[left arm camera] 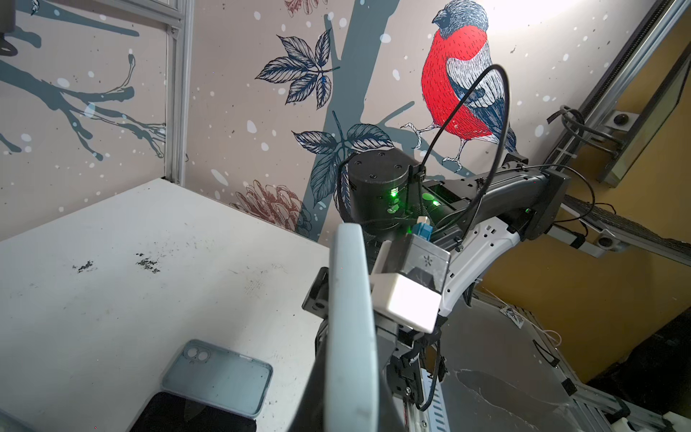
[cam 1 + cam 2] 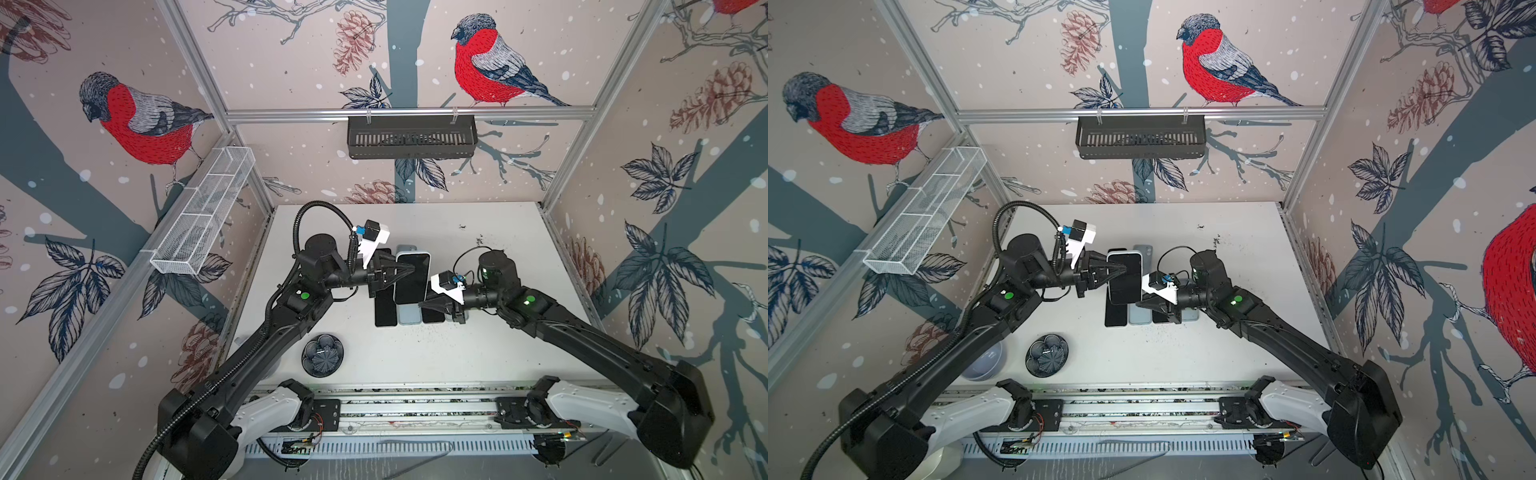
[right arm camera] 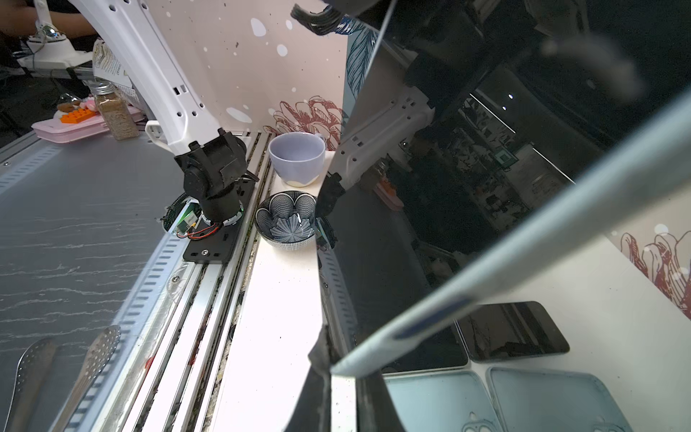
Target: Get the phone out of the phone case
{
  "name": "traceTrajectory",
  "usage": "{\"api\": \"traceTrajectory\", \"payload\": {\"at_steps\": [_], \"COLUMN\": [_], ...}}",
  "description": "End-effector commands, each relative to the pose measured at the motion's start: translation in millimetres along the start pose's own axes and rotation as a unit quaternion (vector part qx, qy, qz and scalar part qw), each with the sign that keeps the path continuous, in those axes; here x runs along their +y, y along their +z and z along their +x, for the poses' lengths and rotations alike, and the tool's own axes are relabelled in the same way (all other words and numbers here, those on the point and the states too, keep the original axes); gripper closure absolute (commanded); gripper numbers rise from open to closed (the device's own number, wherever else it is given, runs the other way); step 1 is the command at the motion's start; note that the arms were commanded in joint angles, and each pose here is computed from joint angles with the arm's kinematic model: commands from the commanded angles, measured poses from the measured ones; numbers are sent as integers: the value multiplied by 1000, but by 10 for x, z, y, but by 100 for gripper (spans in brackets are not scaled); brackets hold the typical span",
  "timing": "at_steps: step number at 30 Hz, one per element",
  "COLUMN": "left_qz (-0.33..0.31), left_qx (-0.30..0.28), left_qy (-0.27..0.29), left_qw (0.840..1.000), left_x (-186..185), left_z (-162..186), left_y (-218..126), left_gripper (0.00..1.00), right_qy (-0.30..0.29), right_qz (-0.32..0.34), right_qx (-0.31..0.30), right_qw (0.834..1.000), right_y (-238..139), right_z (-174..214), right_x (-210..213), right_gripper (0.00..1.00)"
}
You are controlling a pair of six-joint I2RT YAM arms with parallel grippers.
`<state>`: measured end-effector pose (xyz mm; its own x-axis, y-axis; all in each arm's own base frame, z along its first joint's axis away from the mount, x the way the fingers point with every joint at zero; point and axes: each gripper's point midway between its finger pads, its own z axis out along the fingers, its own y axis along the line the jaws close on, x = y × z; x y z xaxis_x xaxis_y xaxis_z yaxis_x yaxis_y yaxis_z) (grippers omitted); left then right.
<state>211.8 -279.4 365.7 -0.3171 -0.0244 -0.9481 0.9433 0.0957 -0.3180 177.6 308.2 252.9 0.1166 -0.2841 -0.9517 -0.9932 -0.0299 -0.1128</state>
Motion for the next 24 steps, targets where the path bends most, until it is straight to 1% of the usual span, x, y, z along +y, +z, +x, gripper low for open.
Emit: {"api": "traceTrajectory", "payload": {"at_steps": [1,7,13,19,24], "left_qz": [16,30,54,79,92], "left_qx": [-17,-20,-23,-29,-33], "left_qy": [15,11,-4,-22,-34], "left_qw": [1000,999,998,996,995], "left_x": [-79,-117,-158,-174,-174], "left_z": [-112,-133,-117,-102,-100], "left_y": [8,18,59,97,114], "left_gripper": [100,100,100,100,100], "right_qy": [-47,-68,-105,-131,-153], "right_qz": [2,-4,-3,14,63], "right_qx": [-21,-26,-33,-30,-14], "right_qw": [999,997,994,991,986], "right_y": [-28,-50,-55,-26,-19], "right_z": [-160,-193,-227,-215,-161], "right_x": [-7,33,44,-46,-215], "right_gripper": [95,98,99,99,100]}}
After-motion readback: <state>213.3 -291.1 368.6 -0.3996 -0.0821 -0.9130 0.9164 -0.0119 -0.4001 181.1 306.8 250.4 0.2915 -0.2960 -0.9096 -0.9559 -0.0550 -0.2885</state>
